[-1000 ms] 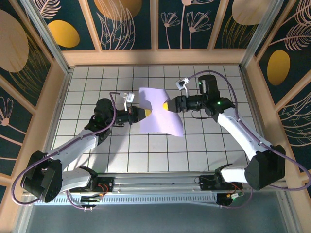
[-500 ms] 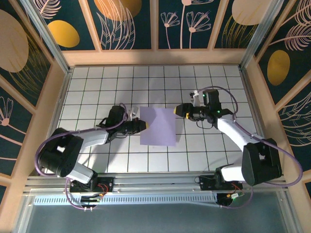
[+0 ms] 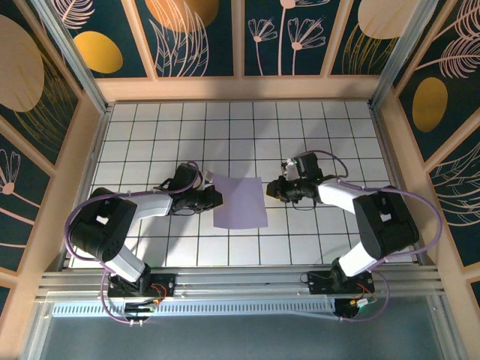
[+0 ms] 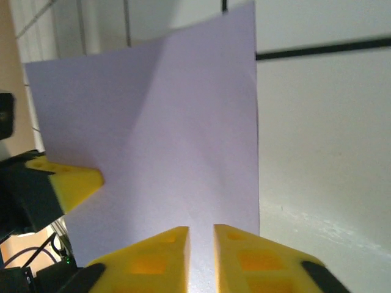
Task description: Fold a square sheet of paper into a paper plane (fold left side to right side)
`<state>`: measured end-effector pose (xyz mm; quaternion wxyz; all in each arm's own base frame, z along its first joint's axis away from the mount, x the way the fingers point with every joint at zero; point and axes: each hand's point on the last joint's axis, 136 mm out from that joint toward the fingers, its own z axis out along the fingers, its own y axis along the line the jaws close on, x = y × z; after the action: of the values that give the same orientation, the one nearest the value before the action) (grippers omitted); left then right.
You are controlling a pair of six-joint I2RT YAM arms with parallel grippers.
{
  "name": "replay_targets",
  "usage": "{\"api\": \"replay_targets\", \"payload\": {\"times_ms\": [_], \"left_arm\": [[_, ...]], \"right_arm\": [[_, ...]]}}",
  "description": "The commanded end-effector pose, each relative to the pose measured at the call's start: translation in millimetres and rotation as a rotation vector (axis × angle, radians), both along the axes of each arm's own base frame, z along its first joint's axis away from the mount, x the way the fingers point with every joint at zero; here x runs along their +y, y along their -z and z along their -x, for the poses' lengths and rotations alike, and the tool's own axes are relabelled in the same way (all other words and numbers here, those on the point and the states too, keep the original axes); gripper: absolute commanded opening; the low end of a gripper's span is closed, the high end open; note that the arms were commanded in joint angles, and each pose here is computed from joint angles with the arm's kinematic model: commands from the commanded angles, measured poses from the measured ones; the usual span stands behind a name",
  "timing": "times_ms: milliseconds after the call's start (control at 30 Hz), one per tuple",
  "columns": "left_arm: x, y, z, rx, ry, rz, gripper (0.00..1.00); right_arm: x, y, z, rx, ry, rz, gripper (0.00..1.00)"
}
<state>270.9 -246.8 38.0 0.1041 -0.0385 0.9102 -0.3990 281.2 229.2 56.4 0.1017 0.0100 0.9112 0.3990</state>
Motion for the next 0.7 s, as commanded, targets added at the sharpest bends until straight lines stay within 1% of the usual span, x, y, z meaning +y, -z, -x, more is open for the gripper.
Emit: {"api": "replay_targets", "payload": {"times_ms": [0, 100, 133, 300, 600, 667], "left_arm": [[2, 0, 2, 0.004, 0.016, -0.035, 0.00], [2, 0, 4, 0.010, 0.035, -0.049, 0.00], [2, 0, 4, 0.011, 0.041, -0.051, 0.00], [1, -1, 5, 0.010, 0.064, -0.068, 0.00], [-1, -2, 3, 0.004, 0.072, -0.072, 0.00], [-2, -6, 1, -0.004, 0.071, -0.063, 0.07]], "right_arm": [[12, 3, -12, -0.035, -0.007, 0.035, 0.10], [20, 13, -12, -0.024, -0.025, 0.065, 0.02], [22, 15, -13, -0.025, -0.029, 0.073, 0.02], [27, 25, -11, -0.010, -0.043, 0.098, 0.01], [17, 39, -4, 0.008, -0.049, 0.167, 0.01], [14, 43, -2, 0.016, -0.050, 0.183, 0.01]]}}
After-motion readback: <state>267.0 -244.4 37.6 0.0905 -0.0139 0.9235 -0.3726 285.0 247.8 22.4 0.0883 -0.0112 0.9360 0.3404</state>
